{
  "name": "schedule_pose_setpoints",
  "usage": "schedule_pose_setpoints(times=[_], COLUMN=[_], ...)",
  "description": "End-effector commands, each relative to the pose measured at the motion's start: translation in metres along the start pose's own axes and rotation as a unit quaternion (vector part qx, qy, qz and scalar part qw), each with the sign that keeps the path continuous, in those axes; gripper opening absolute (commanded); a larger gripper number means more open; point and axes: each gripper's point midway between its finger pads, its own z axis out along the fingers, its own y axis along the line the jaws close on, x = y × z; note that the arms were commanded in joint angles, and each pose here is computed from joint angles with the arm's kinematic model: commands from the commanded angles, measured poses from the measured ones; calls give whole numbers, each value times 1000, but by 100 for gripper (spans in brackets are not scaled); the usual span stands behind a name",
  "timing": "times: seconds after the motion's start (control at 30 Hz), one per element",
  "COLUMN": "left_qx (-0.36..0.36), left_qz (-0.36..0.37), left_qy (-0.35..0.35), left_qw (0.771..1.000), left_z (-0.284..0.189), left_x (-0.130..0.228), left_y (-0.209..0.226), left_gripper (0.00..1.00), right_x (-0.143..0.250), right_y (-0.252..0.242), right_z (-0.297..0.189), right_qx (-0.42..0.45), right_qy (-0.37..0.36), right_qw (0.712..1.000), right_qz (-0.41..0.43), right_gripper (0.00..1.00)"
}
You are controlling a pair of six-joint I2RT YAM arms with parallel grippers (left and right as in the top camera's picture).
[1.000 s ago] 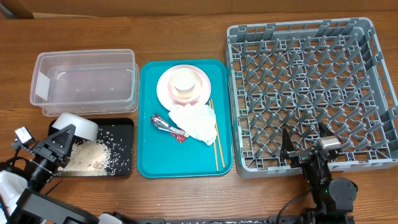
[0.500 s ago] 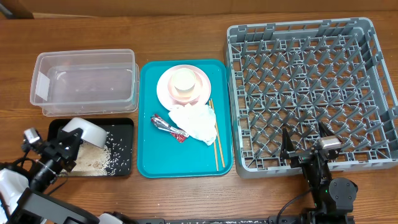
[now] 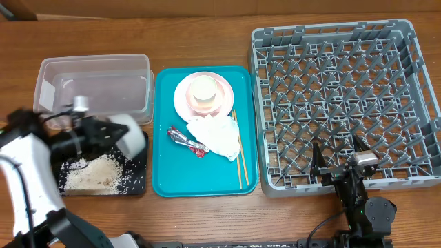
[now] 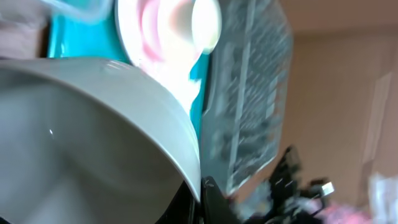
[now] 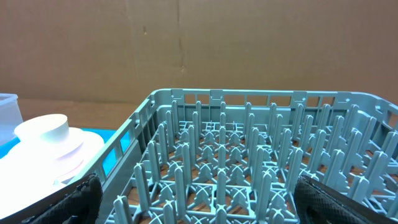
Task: Sort waste into correct bins and load items into the dishwasher
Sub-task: 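Return the empty bowl to the teal tray with the left gripper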
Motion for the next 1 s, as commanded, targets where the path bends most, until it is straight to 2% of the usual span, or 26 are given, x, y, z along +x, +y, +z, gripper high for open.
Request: schedule_pose_setpoints(times=[0.0, 0.07, 0.1, 0.3, 0.53, 0.73, 0.97], left_qx=[-131, -178, -221, -324, -381, -428, -462], left_qz=[5, 16, 31, 93, 149, 185, 184], left_qy=[65, 91, 114, 158, 175, 162, 154], left_qw=[989, 980, 968, 928, 896, 870, 854], left_z=[24, 37, 49, 76, 106, 123, 129], left_x=[18, 27, 37, 65, 98, 120, 137], left_y=[9, 13, 15, 15, 4, 4, 19], left_gripper=[4, 4, 4, 4, 4, 4, 4], right_x=[2, 2, 2, 2, 2, 2, 2], right_y=[-1, -1, 0, -1, 0, 0, 0], right_z=[0, 0, 0, 0, 0, 0, 0], right_qx=[1, 1, 1, 1, 1, 1, 1], right_qy=[-1, -1, -1, -1, -1, -1, -1], right_qw=[1000, 1000, 1000, 1000, 1000, 1000, 1000], right_qz=[-1, -1, -1, -1, -1, -1, -1], right_gripper=[100, 100, 100, 100, 100, 100, 100])
